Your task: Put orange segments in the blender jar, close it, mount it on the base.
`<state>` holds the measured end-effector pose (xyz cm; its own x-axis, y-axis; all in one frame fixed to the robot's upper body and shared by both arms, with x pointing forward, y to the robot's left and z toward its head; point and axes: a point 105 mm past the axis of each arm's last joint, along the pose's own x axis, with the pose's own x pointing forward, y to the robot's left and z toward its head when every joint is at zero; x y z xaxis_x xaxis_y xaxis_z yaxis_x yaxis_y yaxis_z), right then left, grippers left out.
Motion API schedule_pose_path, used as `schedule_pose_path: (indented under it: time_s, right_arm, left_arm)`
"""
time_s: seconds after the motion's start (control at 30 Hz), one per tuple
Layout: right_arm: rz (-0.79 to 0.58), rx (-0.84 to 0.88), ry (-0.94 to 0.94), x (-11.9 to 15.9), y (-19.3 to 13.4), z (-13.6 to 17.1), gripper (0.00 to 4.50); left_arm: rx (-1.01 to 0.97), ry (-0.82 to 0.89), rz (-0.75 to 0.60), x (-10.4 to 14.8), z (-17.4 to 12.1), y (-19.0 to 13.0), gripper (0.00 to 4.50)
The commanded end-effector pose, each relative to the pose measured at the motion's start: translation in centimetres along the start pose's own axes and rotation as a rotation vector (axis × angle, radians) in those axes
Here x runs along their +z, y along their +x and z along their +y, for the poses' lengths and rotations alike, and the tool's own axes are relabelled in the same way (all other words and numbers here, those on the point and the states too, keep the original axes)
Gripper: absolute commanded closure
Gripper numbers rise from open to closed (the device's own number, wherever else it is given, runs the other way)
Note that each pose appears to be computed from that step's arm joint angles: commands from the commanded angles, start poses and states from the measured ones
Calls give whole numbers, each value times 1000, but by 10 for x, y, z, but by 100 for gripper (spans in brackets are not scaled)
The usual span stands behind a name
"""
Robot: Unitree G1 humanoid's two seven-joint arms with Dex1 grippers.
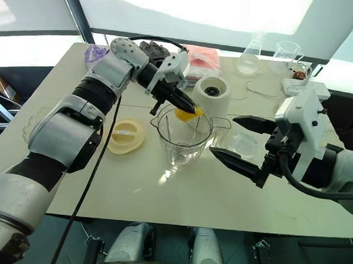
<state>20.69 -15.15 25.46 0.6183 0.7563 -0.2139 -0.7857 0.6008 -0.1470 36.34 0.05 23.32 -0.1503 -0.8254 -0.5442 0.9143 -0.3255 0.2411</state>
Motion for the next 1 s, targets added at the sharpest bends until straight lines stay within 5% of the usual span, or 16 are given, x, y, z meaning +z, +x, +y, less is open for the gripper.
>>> schedule_pose_path:
  time_s: [0.03,0.23,0.3,0.77,1.0]
  right_arm:
    - [-37,-26,-40,10,-4,-2,0]
    - [-37,-34,-32,9,-3,-5,0]
    - [-35,-36,-31,8,-2,-7,0]
    - [-19,-64,-3,1,-3,-19,0]
    - [10,-327,85,-37,-28,-50,0]
  left_arm:
    - [-10,52,-8,5,-2,-1,362]
    - [-14,43,-15,2,-5,-3,66]
    - [-2,51,-35,5,-4,-5,3]
    - [152,-18,-193,28,13,-38,3]
    - [152,-194,-384,43,-1,-78,3]
